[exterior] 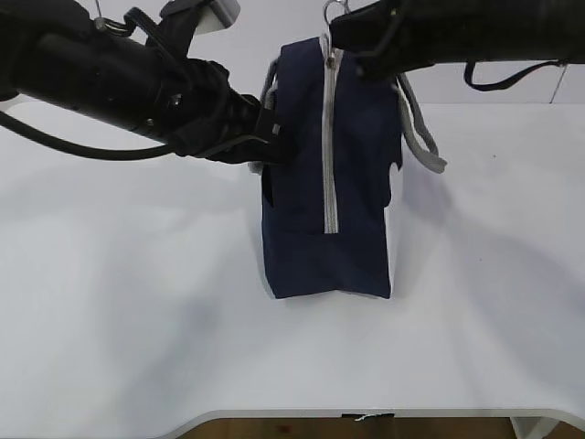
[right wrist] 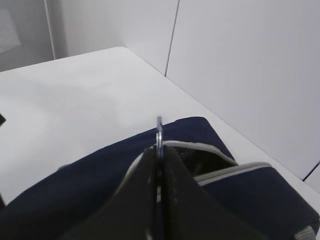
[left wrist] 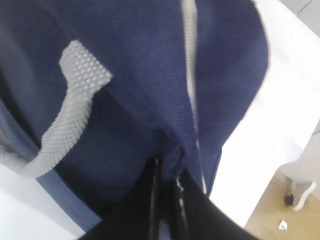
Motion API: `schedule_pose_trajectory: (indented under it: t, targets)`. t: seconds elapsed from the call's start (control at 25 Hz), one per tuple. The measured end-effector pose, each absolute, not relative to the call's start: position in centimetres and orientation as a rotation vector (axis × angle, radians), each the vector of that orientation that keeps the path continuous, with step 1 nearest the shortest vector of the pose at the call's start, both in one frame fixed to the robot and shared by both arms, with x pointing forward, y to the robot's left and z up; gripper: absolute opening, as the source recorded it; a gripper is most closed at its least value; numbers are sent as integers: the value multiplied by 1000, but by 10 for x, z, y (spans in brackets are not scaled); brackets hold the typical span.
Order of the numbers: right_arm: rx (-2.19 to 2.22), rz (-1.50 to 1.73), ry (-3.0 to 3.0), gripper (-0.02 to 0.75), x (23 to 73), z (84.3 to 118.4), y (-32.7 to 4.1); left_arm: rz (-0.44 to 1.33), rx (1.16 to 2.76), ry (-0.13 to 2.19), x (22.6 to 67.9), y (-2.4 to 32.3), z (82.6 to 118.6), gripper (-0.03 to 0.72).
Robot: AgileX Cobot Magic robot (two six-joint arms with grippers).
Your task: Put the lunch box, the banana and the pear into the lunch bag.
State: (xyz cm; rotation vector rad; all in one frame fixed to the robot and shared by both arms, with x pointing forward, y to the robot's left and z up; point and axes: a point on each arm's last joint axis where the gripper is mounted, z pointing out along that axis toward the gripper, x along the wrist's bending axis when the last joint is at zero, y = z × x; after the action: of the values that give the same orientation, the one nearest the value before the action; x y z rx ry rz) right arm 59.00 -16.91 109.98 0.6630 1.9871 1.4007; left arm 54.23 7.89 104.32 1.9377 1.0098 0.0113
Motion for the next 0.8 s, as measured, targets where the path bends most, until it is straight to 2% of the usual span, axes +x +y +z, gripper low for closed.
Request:
schedule_pose_trajectory:
  t: [0.36, 0.8]
  targets:
    - [678, 1422, 1960, 6, 612, 1100, -164, -13, 1978, 980, 539, 79, 1042, -2]
    - [572, 1395, 1914, 6, 594, 1130, -169, -10, 1968, 988, 540, 80, 1042, -2]
